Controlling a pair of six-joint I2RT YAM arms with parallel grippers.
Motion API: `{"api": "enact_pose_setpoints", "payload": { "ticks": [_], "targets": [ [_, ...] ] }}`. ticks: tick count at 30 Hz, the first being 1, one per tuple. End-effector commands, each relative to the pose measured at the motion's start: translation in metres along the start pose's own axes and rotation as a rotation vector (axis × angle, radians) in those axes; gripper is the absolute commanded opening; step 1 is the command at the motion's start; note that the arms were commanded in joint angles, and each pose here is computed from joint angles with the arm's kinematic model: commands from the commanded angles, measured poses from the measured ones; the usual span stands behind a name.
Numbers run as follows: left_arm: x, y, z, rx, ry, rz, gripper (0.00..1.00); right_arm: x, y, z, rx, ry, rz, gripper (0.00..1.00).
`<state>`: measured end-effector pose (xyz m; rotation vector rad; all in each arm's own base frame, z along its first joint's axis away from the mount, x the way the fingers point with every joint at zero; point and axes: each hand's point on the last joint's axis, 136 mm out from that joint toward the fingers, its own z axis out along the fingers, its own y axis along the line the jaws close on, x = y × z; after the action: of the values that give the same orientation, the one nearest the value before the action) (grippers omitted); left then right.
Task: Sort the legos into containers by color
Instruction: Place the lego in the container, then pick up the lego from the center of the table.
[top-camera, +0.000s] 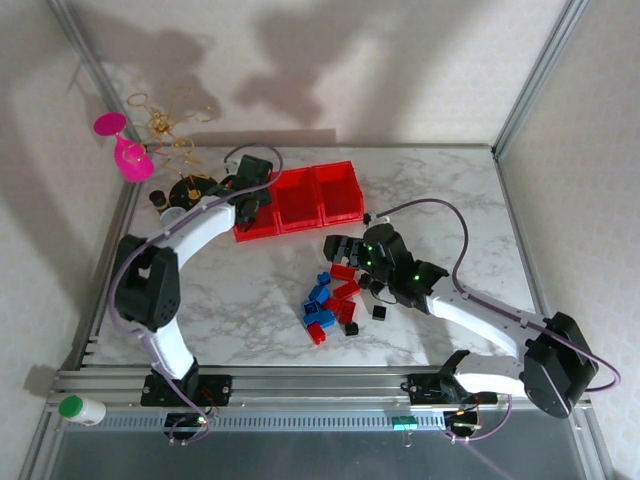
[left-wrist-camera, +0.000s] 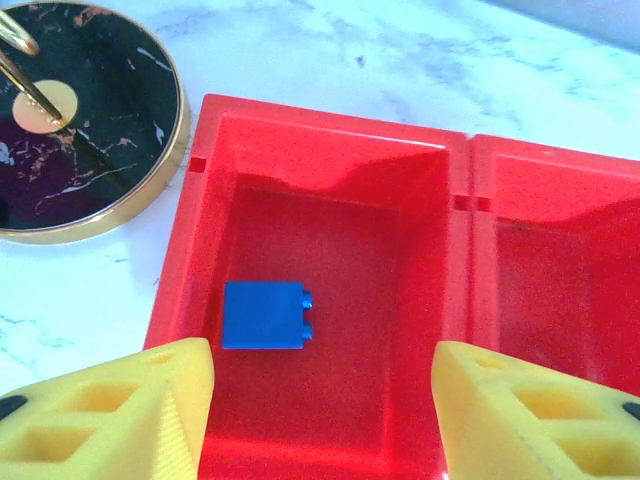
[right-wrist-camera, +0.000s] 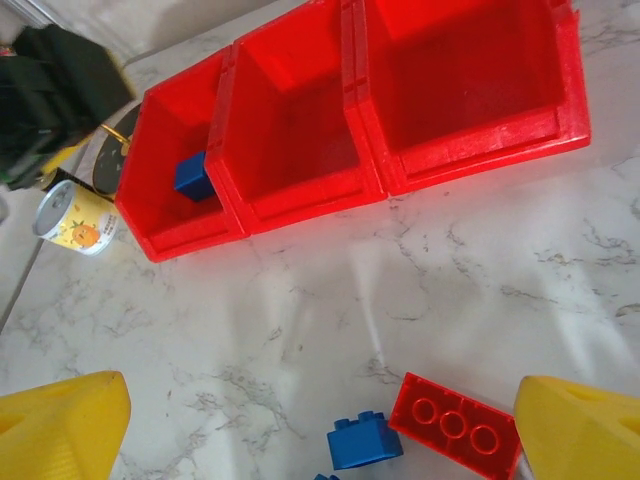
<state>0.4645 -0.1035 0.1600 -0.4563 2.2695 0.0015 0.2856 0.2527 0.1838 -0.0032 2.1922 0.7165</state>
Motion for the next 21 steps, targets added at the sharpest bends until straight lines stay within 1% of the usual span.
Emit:
{"api": "enact_pose_setpoints", "payload": {
  "ticks": [1, 5, 9, 13, 16, 21],
  "targets": [
    [0.011, -0.008, -0.028, 0.1, 0.034, 0.014, 0.6, -0.003, -0.007, -0.008, 0.021, 0.013, 0.008, 0.99],
    [0.037, -0.022, -0.056, 0.207, 0.08, 0.056, 0.61, 0.005, -0.017, -0.014, 0.04, 0.048, 0.022, 0.99],
    [0.074, -0.04, -0.081, 0.279, 0.137, 0.119, 0.63, 0.015, -0.026, -0.021, 0.049, 0.085, 0.049, 0.99],
    [0.112, -0.066, -0.104, 0.37, 0.206, 0.161, 0.65, 0.027, -0.034, -0.029, 0.062, 0.124, 0.068, 0.99],
    [0.137, -0.081, -0.116, 0.408, 0.259, 0.181, 0.66, 0.038, -0.041, -0.036, 0.065, 0.144, 0.082, 0.99],
    [0.164, -0.096, -0.126, 0.414, 0.294, 0.175, 0.69, 0.059, -0.054, -0.04, 0.07, 0.185, 0.09, 0.99]
  ]
}}
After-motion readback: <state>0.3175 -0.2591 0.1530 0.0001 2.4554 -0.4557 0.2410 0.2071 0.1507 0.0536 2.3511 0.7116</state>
